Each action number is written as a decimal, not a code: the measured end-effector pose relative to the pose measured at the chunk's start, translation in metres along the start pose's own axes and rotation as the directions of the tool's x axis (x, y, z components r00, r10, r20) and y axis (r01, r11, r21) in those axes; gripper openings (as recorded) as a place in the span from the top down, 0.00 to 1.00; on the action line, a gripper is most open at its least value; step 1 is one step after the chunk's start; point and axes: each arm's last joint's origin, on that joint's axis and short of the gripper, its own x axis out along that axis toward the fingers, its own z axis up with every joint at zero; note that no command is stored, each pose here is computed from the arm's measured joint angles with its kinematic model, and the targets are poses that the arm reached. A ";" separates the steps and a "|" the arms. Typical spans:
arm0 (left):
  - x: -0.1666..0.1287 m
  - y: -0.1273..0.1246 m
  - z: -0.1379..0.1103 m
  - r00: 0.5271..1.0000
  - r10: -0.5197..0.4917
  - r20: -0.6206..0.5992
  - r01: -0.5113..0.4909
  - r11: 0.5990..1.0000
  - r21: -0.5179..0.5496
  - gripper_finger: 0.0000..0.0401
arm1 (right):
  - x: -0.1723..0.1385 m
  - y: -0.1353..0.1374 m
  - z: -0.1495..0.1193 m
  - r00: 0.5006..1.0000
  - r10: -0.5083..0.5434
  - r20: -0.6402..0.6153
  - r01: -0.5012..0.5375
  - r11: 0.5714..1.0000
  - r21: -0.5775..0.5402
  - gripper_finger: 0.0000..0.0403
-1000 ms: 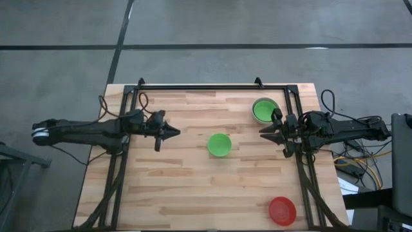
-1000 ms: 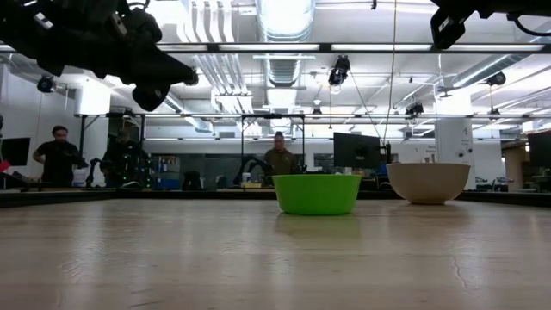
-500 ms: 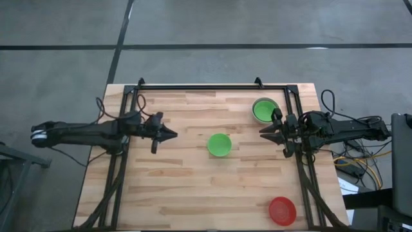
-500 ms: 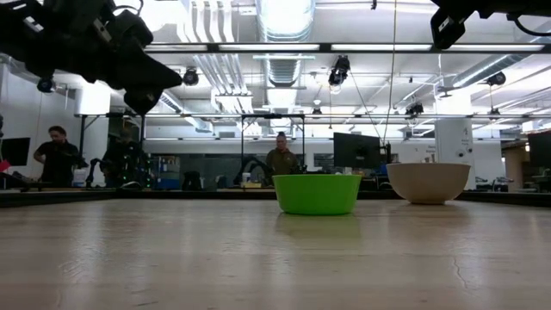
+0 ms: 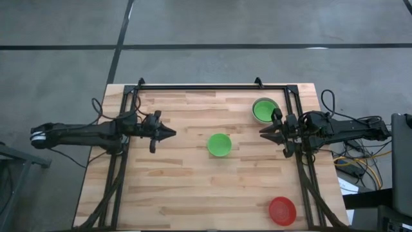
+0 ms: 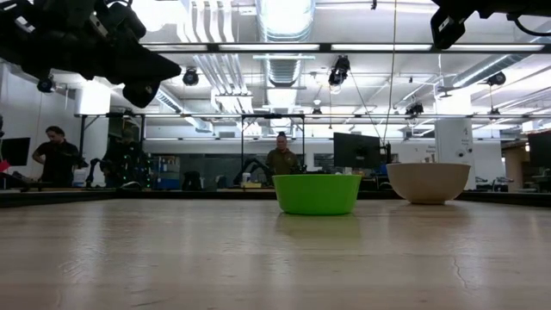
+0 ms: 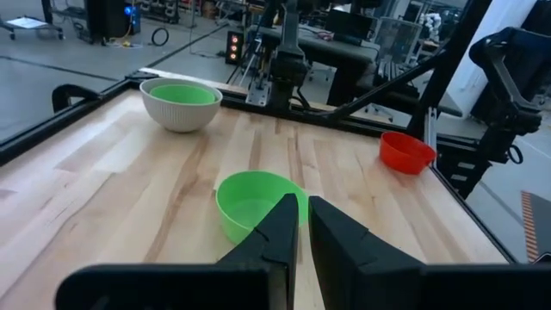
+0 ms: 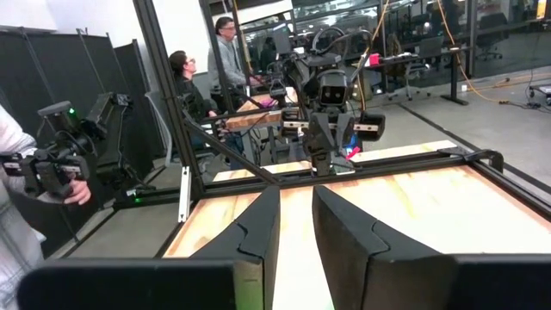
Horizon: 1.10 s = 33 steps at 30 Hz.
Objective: Nest bowls inside each other
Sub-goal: Stack the green bowl on top of the green bowl
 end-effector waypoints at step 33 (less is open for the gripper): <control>0.000 0.000 0.000 1.000 0.001 -0.003 -0.001 1.000 -0.008 0.91 | 0.001 0.000 0.000 1.000 0.001 -0.005 0.001 0.959 0.284 0.82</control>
